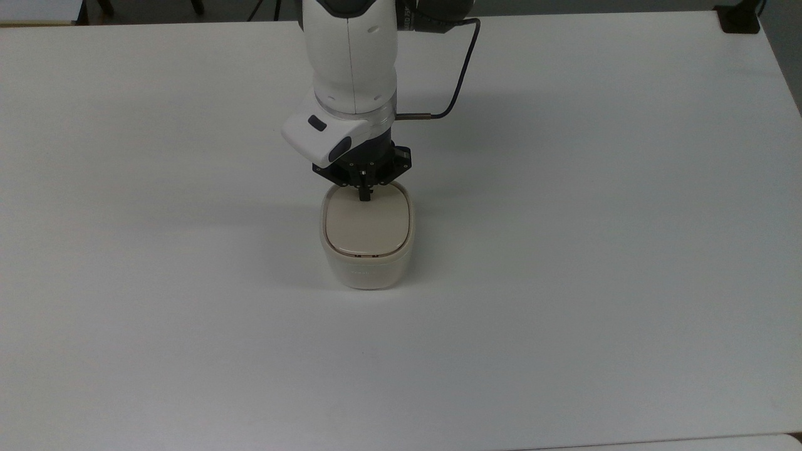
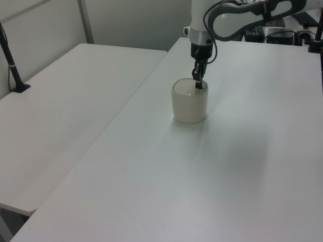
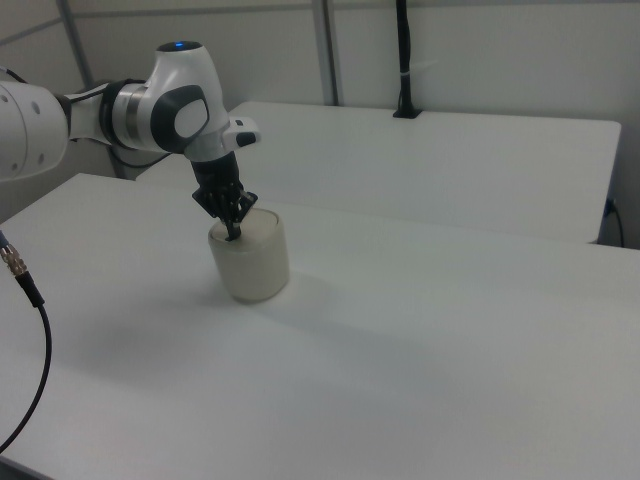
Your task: Open the trash bin
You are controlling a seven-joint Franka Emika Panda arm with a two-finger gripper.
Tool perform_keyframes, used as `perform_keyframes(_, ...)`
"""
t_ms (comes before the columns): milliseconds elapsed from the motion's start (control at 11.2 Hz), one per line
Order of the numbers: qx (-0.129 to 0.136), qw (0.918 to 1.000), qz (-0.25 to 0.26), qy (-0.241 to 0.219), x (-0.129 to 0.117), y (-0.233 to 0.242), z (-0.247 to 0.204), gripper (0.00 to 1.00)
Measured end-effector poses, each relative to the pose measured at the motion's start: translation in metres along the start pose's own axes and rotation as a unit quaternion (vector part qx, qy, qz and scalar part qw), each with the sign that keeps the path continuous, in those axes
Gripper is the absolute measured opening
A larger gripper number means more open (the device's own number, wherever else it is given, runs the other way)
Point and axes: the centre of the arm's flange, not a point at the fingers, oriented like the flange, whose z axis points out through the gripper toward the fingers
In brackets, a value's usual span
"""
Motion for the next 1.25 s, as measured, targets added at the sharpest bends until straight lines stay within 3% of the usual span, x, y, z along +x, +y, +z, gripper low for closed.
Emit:
perform_keyframes(357,0.0,1.0,-0.005,0.002,0.0,-0.007,-0.002,0.01)
perform_keyframes(536,0.0,0.9999,0.003,0.016,-0.002,0.004,-0.027,0.01)
perform_keyframes(715,0.005,0.9997,0.024,0.001,-0.021,0.033,-0.067,0.02)
perform_keyframes(893,0.011,0.9985,0.051,-0.013,-0.054,0.073,-0.121,0.26)
perform_keyframes(983,0.008,0.9981,0.059,-0.017,-0.071,0.087,-0.14,0.44)
perform_keyframes(1251,0.011,0.9961,0.075,-0.045,-0.098,0.106,-0.153,0.86)
